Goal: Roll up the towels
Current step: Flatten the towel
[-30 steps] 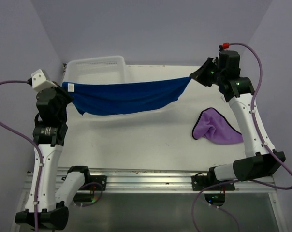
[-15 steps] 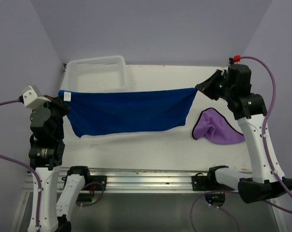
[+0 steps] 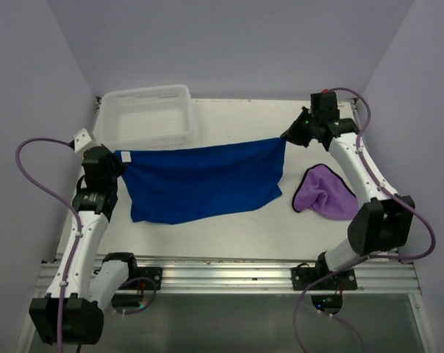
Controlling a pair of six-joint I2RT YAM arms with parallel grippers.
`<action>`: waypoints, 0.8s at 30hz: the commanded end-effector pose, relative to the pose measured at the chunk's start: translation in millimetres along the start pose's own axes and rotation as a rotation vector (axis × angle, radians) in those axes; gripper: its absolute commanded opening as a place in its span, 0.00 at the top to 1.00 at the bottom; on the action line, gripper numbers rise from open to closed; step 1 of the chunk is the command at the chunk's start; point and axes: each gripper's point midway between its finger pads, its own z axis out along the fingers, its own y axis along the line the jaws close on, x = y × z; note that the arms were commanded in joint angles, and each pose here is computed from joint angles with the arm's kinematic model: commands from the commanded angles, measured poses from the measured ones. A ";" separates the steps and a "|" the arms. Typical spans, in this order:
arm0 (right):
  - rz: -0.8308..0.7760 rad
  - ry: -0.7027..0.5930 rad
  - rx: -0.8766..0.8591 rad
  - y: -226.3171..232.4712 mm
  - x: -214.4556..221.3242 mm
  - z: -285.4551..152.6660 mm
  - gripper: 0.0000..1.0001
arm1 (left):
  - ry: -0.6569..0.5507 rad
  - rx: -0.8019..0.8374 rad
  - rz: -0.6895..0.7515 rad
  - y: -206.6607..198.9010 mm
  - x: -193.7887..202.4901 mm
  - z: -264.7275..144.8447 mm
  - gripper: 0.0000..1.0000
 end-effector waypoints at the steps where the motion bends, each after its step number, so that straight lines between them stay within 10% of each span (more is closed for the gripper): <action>1: 0.013 -0.066 -0.100 26.3 -24.8 22.4 1.00 | -0.142 0.034 -0.069 -18.1 -39.6 14.5 1.00; 24: -0.046 -0.074 -0.175 32.3 -36.4 105.7 1.00 | -0.158 -0.055 -0.050 -4.3 -8.5 78.3 1.00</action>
